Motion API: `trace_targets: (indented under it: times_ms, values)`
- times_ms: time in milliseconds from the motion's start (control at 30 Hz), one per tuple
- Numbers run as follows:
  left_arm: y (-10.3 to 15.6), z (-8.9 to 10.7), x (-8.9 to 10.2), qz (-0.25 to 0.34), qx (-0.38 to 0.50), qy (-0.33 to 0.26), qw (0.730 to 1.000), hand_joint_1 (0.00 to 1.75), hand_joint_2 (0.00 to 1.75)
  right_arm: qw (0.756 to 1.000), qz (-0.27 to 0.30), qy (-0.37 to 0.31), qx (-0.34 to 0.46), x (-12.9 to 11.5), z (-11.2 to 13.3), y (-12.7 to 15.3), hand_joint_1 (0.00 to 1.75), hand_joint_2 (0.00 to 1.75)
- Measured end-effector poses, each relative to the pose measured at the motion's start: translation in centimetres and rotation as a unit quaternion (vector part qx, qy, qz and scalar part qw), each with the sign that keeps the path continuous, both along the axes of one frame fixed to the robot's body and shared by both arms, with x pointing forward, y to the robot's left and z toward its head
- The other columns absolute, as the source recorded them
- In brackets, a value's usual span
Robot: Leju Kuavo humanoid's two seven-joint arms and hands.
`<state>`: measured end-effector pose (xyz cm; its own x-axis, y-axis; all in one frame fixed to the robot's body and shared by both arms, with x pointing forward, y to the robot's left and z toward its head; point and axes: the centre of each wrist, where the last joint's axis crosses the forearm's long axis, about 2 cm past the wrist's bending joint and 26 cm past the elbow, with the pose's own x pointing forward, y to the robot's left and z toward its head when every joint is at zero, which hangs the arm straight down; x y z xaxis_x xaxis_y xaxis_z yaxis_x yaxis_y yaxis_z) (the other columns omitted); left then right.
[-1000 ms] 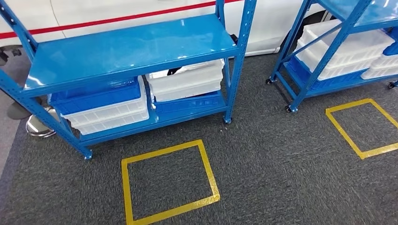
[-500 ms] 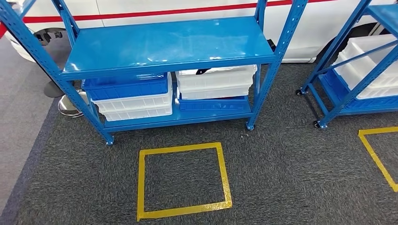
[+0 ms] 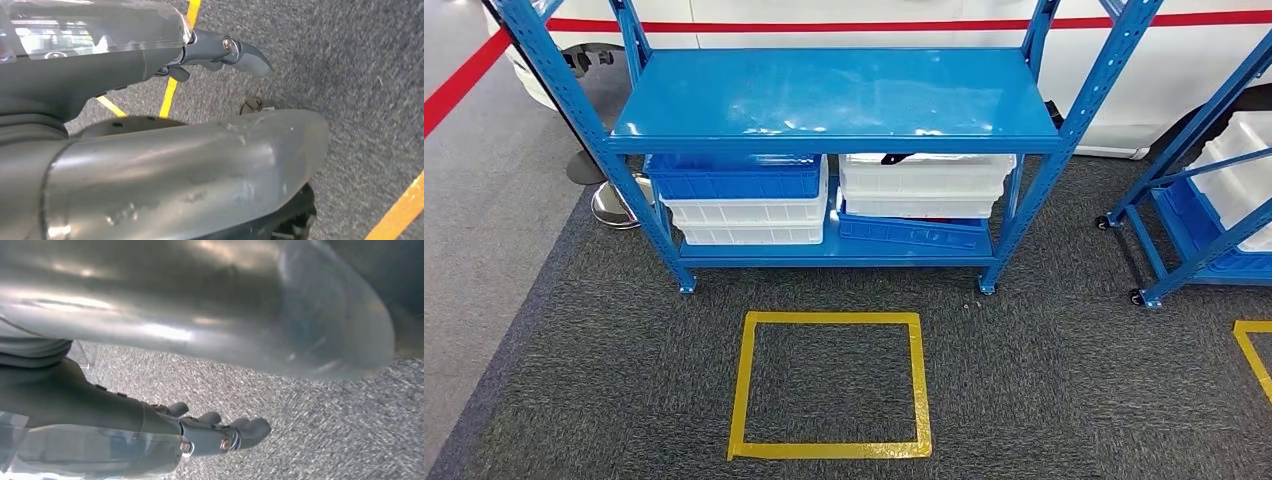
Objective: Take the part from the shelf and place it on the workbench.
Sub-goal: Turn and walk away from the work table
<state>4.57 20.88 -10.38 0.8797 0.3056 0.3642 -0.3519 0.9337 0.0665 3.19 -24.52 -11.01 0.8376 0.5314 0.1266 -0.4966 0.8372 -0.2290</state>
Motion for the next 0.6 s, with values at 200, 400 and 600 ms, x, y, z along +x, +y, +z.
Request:
trace_targets:
  times_ms: [200,400,600]
  values:
    - [-0.04,-0.02,-0.17,0.001,-0.004,-0.003,1.0,0.0,0.0,1.0,-0.004,-0.008,-0.005,0.23,0.02,-0.06,0.0,0.0]
    - [-0.01,-0.02,-0.17,0.002,0.0,-0.007,1.0,0.0,0.0,1.0,-0.004,-0.009,-0.003,0.16,0.02,-0.07,0.0,0.0]
    - [0.1,-0.05,-0.25,0.0,0.003,-0.005,1.0,0.0,0.0,1.0,-0.004,-0.011,-0.001,0.13,0.02,-0.02,0.0,0.0]
